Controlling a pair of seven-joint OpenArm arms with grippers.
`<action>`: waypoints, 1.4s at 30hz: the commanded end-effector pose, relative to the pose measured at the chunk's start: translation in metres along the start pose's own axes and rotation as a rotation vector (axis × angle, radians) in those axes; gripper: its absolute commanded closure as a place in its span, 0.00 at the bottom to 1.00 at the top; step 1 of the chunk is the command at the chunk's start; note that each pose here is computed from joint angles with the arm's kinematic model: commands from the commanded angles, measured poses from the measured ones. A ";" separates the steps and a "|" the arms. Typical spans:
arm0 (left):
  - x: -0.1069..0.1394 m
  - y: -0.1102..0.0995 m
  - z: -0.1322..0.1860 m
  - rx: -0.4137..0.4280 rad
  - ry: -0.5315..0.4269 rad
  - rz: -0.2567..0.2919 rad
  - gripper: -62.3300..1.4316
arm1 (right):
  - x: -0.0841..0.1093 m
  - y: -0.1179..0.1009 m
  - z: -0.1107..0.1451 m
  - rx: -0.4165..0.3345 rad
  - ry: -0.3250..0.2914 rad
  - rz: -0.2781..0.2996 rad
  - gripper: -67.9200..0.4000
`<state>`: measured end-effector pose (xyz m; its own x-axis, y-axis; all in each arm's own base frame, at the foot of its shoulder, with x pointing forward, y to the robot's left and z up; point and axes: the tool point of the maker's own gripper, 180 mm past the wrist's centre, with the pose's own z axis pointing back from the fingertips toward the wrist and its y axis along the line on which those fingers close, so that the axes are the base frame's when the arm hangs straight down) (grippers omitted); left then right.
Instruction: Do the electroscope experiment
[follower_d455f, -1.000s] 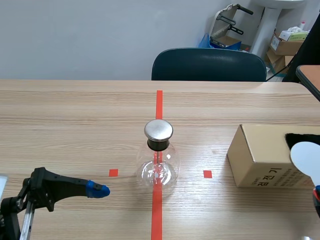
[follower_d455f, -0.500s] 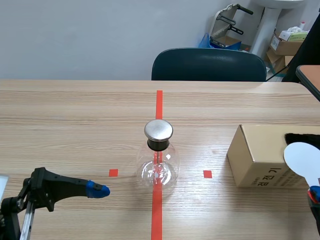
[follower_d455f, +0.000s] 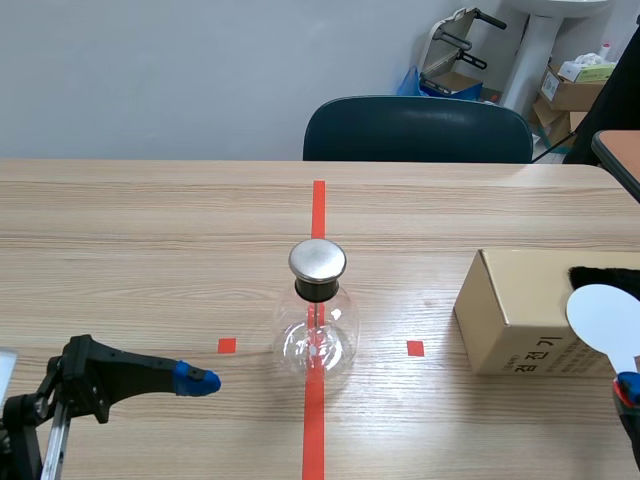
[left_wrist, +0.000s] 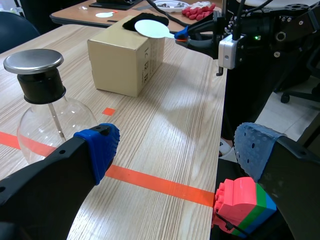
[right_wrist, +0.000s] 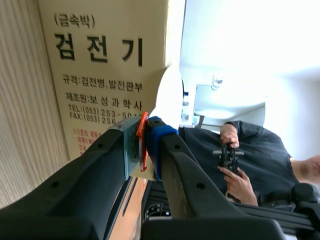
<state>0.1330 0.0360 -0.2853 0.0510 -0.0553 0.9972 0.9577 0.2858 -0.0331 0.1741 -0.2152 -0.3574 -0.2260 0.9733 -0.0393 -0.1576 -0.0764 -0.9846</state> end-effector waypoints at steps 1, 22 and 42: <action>0.009 -0.006 -0.004 -0.012 -0.038 0.017 0.20 | -0.017 -0.011 0.001 -0.047 0.067 0.045 0.99; 0.003 -0.006 -0.005 -0.012 -0.008 0.016 0.20 | -0.051 -0.012 0.006 -0.055 0.262 0.033 0.99; 0.004 -0.006 -0.006 -0.011 -0.014 0.018 0.20 | -0.053 -0.012 0.007 -0.055 0.277 0.034 0.99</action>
<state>0.1327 0.0359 -0.2911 0.0600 -0.0853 0.9945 0.9576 0.2861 -0.0332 0.1786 -0.2669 -0.3533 0.0595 0.9951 -0.0785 -0.1533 -0.0686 -0.9858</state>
